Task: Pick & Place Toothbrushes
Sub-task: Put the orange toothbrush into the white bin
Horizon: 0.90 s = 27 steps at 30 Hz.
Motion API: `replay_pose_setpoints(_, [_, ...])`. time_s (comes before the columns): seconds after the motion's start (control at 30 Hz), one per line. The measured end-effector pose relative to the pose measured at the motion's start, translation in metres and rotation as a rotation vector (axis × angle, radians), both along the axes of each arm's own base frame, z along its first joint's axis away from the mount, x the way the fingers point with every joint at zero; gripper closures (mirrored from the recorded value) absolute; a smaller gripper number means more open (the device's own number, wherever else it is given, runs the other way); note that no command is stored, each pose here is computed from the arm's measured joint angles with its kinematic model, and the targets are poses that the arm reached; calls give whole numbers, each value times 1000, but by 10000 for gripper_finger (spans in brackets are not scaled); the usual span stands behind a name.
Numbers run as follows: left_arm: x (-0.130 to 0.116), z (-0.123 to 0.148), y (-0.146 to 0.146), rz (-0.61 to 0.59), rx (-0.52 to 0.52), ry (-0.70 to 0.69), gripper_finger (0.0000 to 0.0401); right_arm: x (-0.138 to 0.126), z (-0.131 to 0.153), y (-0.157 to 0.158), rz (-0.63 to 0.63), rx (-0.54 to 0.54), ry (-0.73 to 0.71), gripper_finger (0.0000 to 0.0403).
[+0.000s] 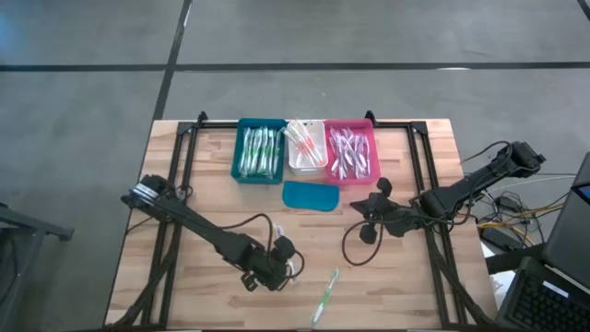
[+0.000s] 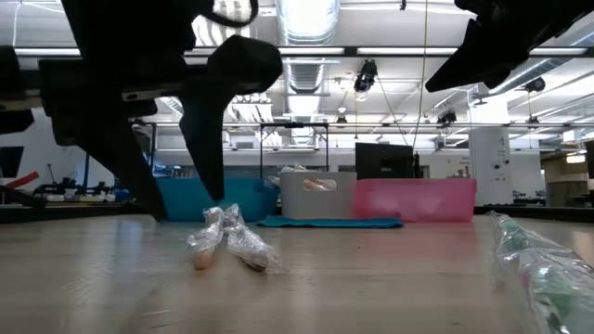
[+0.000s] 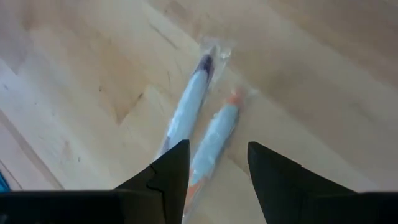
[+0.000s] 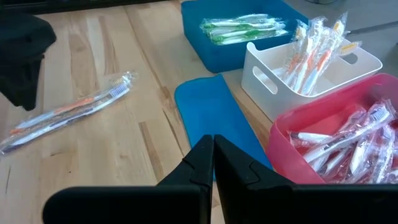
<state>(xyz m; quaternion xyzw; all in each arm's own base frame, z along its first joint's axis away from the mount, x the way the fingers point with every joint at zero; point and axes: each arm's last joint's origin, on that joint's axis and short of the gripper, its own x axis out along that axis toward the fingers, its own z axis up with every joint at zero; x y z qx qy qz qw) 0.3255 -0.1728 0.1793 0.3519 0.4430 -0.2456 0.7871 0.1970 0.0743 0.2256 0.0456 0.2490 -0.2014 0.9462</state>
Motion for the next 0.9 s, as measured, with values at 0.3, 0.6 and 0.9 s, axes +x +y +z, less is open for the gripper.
replay_pose_setpoints(0.3, [4, -4, 10, 8, 24, 6, 234, 0, 0, 0, 0, 0, 0, 394])
replay_pose_setpoints(0.6, [7, -5, 16, 3, -8, 25, 234, 0, 0, 0, 0, 0, 0, 394])
replay_pose_setpoints(0.9, [14, -28, 18, 4, -9, 96, 234, 0, 0, 0, 0, -1, 0, 394])
